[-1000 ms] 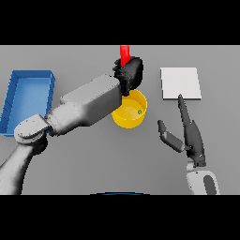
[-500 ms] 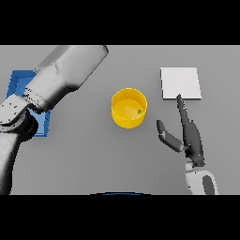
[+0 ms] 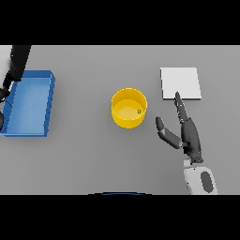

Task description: Pick up the red beaker and tilt it to pour out 1 green nut into yellow bowl. Pick up the yellow bowl and place it on the metallic measuring scale.

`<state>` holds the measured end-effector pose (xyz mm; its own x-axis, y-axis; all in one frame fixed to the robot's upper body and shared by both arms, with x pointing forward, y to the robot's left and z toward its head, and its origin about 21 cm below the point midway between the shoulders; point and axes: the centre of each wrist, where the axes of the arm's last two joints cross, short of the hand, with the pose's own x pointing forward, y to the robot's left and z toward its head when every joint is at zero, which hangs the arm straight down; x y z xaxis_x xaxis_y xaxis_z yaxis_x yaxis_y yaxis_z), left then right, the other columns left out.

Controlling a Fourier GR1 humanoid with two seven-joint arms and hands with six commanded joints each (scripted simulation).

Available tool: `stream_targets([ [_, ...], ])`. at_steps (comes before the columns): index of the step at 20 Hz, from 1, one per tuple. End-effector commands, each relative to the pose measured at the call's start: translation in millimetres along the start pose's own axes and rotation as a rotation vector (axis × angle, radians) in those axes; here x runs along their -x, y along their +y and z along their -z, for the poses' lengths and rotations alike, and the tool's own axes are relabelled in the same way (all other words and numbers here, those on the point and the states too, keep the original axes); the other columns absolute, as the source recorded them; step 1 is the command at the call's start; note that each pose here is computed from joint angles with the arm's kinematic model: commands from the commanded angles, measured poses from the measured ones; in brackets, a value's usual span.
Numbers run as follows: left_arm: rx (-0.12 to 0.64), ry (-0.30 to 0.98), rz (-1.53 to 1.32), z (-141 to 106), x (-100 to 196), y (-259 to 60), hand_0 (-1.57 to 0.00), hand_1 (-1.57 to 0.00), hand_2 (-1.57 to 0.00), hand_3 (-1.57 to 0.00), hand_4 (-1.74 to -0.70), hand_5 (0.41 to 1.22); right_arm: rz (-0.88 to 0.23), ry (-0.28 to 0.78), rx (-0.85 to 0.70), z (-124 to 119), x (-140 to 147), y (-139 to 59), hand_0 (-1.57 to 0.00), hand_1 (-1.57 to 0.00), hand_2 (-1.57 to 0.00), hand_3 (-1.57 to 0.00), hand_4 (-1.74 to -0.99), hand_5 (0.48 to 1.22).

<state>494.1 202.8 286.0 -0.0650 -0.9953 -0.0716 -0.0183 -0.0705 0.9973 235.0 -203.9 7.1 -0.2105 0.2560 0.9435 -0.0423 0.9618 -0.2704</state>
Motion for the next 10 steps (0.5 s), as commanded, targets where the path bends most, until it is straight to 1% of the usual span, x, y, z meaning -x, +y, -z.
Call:
stream_targets([
  [1,-0.009,0.050,-0.077,-2.1,24.1,-9.4,-1.57,-1.57,-1.57,-1.43,-1.74,1.221,0.008,0.005,0.002,-2.4,2.7,0.0,0.00,0.00,0.00,0.00,-1.012,0.659],
  [2,-0.009,0.131,-0.140,-5.2,46.2,-20.2,-1.57,-1.57,-1.57,-1.42,-1.74,1.221,-0.008,0.007,-0.010,-4.1,3.8,1.2,0.00,0.00,0.00,0.00,-1.023,0.654],
  [3,-0.021,0.197,-0.191,-8.6,62.3,-28.3,-1.57,-1.57,-1.57,-1.41,-1.74,1.221,-0.024,-0.001,-0.009,-2.6,1.5,1.7,0.00,0.00,0.00,0.00,-1.034,0.655],
  [5,-0.035,0.298,-0.336,-15.9,88.5,-49.3,-1.57,-1.57,-1.57,-1.43,-1.74,1.221,-0.032,0.000,-0.002,-1.5,0.2,-3.4,0.00,0.00,0.00,0.00,-1.050,0.653],
  [7,-0.054,0.366,-0.452,-24.1,108.2,-72.9,-1.57,-1.57,-1.57,-1.45,-1.74,1.221,-0.028,0.003,-0.009,-3.7,0.8,2.5,0.00,0.00,0.00,0.00,-1.053,0.651],
  [9,-0.046,0.446,-0.567,-30.9,115.5,-100.3,-1.57,-1.57,-1.57,-1.47,-1.74,1.221,-0.057,-0.002,-0.008,-6.4,2.9,-1.9,0.00,0.00,0.00,0.00,-1.047,0.651],
  [10,-0.047,0.470,-0.608,-33.3,117.6,-105.9,-1.57,-1.57,-1.57,-1.47,-1.74,1.221,-0.071,0.009,-0.003,-2.9,1.8,-3.8,0.00,0.00,0.00,0.00,-1.048,0.651],
])
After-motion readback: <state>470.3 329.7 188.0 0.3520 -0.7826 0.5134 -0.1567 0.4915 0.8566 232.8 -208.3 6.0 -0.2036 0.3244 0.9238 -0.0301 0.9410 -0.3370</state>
